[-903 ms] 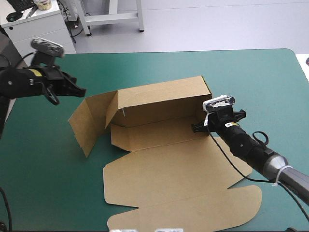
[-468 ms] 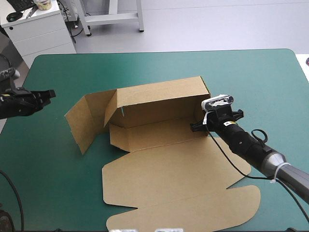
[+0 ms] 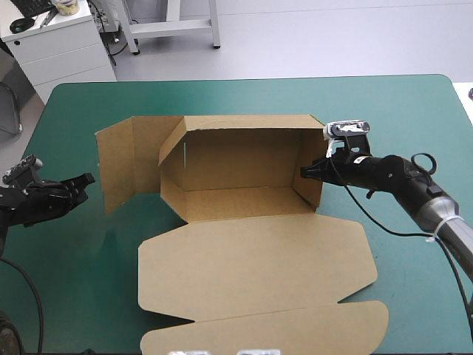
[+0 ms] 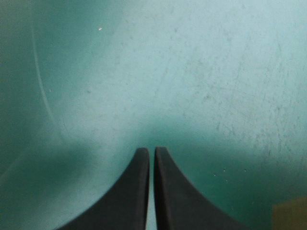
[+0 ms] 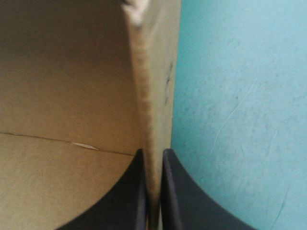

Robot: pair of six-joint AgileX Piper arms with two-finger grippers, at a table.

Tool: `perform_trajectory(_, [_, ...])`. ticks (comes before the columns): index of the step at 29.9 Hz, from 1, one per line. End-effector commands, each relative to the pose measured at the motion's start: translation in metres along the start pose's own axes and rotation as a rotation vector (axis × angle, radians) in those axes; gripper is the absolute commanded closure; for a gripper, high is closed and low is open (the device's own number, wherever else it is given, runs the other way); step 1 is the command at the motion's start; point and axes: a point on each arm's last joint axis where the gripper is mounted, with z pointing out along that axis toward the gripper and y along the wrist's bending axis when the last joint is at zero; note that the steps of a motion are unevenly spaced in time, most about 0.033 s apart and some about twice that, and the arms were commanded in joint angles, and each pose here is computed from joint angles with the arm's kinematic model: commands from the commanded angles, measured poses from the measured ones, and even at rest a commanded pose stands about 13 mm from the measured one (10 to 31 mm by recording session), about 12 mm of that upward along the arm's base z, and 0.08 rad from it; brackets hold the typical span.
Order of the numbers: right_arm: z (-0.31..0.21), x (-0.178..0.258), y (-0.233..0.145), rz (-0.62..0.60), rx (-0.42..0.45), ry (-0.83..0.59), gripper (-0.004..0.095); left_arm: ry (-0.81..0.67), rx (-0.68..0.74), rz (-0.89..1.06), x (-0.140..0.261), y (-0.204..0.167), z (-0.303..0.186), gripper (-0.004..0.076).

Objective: Fold the box

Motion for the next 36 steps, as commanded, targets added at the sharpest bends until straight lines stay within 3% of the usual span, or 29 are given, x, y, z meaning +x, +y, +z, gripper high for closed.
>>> perform_trajectory(1, [-0.033, -0.03, 0.003, 0.031, 0.071, 0.036, 0.0904, -0.101, 0.033, -0.031, -0.01, -0.008, -0.012, 0.0711])
perform_trajectory(3, [-0.044, -0.038, 0.002, 0.034, 0.126, 0.094, 0.0904, -0.111, 0.035, -0.036, -0.01, -0.008, -0.012, 0.0711])
perform_trajectory(8, [-0.062, -0.054, 0.008, 0.003, 0.136, 0.135, 0.0904, -0.113, 0.031, -0.04, -0.009, -0.007, -0.011, 0.0711])
perform_trajectory(17, [-0.024, -0.033, -0.002, 0.04, 0.134, 0.405, 0.0905, -0.106, 0.04, -0.047, -0.009, -0.007, -0.011, 0.0711])
perform_trajectory(30, [0.036, -0.052, -0.015, 0.052, 0.134, 0.454, 0.0898, -0.103, 0.057, -0.065, -0.009, -0.009, -0.011, 0.0711])
perform_trajectory(33, [0.043, -0.055, -0.013, 0.071, 0.093, 0.475, 0.0813, -0.103, 0.067, -0.076, -0.009, -0.01, -0.011, 0.0711])
perform_trajectory(36, [0.043, -0.061, -0.009, 0.095, 0.059, 0.464, 0.0607, -0.105, 0.067, -0.086, -0.009, -0.01, -0.011, 0.0711])
